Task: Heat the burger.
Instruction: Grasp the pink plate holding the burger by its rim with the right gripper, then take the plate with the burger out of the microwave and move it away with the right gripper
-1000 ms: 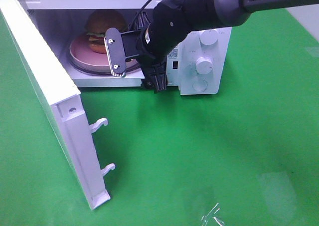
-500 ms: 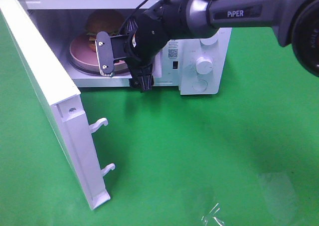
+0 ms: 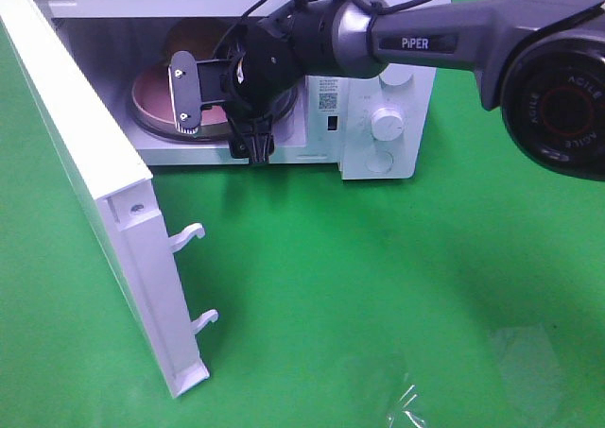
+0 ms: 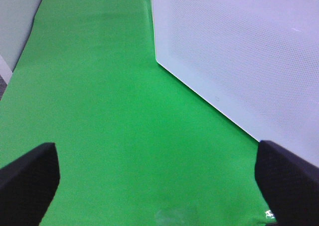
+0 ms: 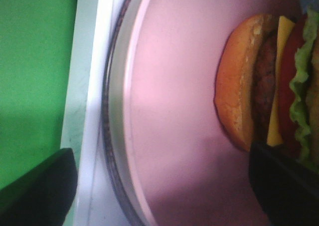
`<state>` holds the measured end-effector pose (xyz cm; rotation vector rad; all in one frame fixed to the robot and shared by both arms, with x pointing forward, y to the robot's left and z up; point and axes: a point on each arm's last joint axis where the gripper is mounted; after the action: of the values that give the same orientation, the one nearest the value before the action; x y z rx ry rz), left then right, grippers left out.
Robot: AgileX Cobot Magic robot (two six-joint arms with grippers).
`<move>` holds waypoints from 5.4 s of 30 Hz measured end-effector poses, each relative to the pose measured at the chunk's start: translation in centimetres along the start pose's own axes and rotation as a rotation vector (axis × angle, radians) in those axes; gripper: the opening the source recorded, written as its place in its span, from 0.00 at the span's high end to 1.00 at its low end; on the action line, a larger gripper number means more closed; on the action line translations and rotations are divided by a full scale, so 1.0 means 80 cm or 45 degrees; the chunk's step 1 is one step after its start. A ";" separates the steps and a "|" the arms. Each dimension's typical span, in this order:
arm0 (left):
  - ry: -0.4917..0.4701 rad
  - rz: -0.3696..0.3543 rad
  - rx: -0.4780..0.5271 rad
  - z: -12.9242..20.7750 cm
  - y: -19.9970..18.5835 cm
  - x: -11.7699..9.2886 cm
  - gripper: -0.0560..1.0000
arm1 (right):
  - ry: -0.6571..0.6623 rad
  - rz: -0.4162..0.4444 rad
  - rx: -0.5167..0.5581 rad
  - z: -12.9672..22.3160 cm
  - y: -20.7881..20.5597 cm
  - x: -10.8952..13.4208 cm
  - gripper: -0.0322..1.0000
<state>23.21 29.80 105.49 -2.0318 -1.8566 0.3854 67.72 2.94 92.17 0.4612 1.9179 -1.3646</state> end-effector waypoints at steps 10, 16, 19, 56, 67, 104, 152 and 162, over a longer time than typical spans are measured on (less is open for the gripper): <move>0.000 0.000 0.000 0.000 0.000 0.000 0.01 | 0.070 -0.051 -0.014 -0.004 0.010 0.013 0.41; 0.000 0.000 0.000 0.000 0.000 0.000 0.01 | 0.115 -0.110 -0.005 -0.005 0.010 0.020 0.71; 0.000 0.000 0.000 0.000 0.000 0.000 0.01 | 0.119 -0.080 -0.039 -0.012 0.009 0.018 0.89; 0.001 -0.001 0.000 0.000 0.000 0.000 0.01 | -0.254 -0.184 -0.081 -0.007 -0.032 0.026 0.89; 0.001 -0.001 0.000 0.000 0.000 0.000 0.01 | -0.278 -0.199 -0.110 -0.001 -0.052 0.042 0.89; 0.001 -0.001 0.000 0.000 0.000 0.000 0.01 | -0.359 -0.232 -0.130 0.028 -0.160 0.102 0.89; 0.001 -0.001 0.000 0.000 0.000 0.000 0.01 | -0.216 -0.150 -0.054 0.082 -0.335 0.168 0.89; 0.001 -0.001 0.000 0.000 0.000 0.000 0.01 | -0.159 -0.145 0.011 0.099 -0.383 0.183 0.89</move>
<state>23.21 29.81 105.49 -2.0307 -1.8571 0.3846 40.70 -17.49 100.32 0.2679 1.8604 -1.4399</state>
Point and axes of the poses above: a point on each arm's last joint axis where the gripper is mounted, y pointing out along that axis toward the gripper, x along the wrist's bending axis when the last joint is at zero, z = x × y, and after that the axes turned 1 degree about -y, right-handed
